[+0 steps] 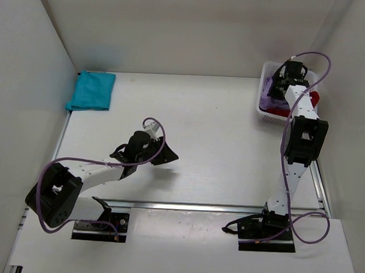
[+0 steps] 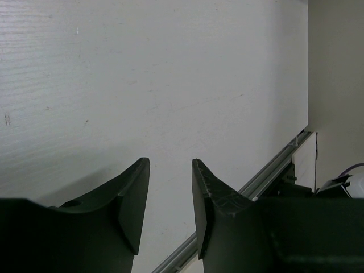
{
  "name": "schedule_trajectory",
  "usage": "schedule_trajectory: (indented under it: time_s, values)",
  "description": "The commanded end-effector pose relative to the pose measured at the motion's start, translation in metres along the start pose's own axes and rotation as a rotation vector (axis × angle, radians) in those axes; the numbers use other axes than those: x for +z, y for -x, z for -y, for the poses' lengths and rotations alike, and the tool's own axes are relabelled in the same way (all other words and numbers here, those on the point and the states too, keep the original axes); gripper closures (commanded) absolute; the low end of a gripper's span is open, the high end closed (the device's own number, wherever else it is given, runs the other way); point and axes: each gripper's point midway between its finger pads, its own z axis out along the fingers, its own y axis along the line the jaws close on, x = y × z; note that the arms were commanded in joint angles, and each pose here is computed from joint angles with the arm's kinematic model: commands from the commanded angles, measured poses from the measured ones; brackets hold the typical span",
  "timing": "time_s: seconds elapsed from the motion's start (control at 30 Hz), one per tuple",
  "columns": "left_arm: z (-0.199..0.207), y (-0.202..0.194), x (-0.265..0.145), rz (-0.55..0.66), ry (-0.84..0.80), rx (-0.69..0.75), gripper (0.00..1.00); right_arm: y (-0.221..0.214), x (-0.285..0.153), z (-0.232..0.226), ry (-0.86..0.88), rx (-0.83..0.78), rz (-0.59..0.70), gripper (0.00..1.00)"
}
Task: Fold and stack the t-shirts
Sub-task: Grab crumpled tshirt from bin with the right arm
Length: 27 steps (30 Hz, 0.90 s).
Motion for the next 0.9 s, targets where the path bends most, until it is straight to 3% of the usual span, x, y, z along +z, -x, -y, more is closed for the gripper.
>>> schedule_trajectory:
  time_s: [0.0, 0.17, 0.27, 0.33, 0.43, 0.5, 0.57, 0.67, 0.87]
  values:
    - [0.009, 0.000, 0.000, 0.000, -0.039, 0.007, 0.54, 0.030, 0.001, -0.011, 0.072, 0.028, 0.049, 0.77]
    - [0.012, 0.011, -0.004, 0.034, -0.050, 0.004, 0.53, 0.029, 0.000, 0.000, 0.014, 0.019, 0.029, 0.64]
    - [0.011, 0.012, -0.007, 0.042, -0.053, 0.003, 0.53, 0.016, 0.005, 0.005, 0.002, 0.024, -0.011, 0.64]
    - [0.007, 0.013, -0.009, 0.046, -0.048, -0.009, 0.53, 0.001, 0.012, 0.006, 0.008, 0.025, -0.049, 0.67]
    - [0.004, 0.009, -0.008, 0.037, -0.038, -0.012, 0.54, 0.004, 0.011, -0.001, 0.023, 0.035, -0.024, 0.83]
    - [0.006, 0.011, -0.007, 0.038, -0.041, -0.008, 0.55, 0.013, 0.007, -0.007, 0.037, 0.032, 0.001, 0.99]
    - [0.007, 0.013, -0.006, 0.039, -0.040, -0.003, 0.56, 0.028, -0.004, -0.011, 0.046, 0.040, 0.033, 1.00]
    - [0.010, 0.016, -0.005, 0.038, -0.046, -0.005, 0.56, 0.067, -0.046, -0.025, 0.090, 0.044, 0.167, 1.00]
    - [0.022, 0.026, -0.008, 0.052, -0.080, 0.000, 0.56, 0.165, -0.223, -0.067, 0.288, 0.012, 0.582, 1.00]
